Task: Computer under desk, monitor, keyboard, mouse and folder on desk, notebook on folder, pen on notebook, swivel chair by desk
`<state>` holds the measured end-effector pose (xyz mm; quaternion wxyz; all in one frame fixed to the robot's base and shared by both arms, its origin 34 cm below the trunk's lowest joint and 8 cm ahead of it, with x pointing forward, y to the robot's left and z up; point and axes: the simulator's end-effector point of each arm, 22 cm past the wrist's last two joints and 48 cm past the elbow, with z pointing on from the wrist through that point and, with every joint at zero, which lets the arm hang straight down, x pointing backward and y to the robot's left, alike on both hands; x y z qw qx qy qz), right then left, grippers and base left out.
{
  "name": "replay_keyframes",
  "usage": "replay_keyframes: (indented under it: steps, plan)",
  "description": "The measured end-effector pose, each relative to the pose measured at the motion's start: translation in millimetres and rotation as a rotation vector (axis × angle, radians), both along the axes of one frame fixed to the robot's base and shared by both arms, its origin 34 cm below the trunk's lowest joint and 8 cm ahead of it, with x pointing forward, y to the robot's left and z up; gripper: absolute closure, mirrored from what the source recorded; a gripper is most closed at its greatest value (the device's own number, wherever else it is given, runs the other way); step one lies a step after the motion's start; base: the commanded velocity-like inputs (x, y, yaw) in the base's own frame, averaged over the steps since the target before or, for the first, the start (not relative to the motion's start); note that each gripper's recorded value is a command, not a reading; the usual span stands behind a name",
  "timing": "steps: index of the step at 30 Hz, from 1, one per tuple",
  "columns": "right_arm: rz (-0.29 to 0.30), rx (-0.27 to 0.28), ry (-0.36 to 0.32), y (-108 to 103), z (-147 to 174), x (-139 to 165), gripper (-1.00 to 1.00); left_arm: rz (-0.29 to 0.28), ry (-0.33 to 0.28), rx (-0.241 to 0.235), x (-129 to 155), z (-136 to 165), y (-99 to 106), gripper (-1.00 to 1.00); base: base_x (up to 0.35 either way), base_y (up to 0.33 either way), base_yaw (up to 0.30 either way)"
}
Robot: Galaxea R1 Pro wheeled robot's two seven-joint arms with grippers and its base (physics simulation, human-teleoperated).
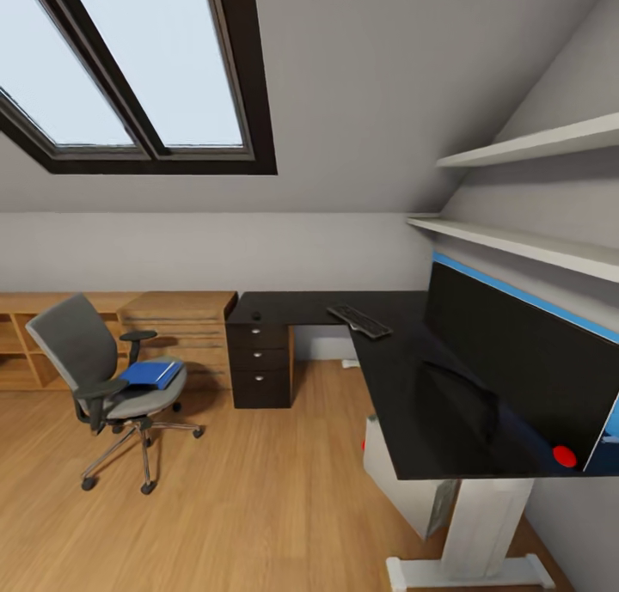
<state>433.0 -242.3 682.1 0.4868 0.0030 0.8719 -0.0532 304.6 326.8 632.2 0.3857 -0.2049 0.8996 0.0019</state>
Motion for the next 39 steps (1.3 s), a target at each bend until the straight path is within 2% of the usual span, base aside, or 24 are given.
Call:
replay_keyframes:
  steps: [28,39]
  plan:
    - [-0.001,-0.002,0.047,-1.2,-13.5,-12.2,-1.0,-0.001,0.046,-0.001,-14.2,-7.6,-0.6,-1.0,0.256,0.234,0.0]
    - [-0.002,-0.003,0.064,-2.0,-18.5,-17.1,-1.0,0.0,0.067,-0.004,-20.8,-11.1,-1.8,-1.0,0.324,0.06,-0.045]
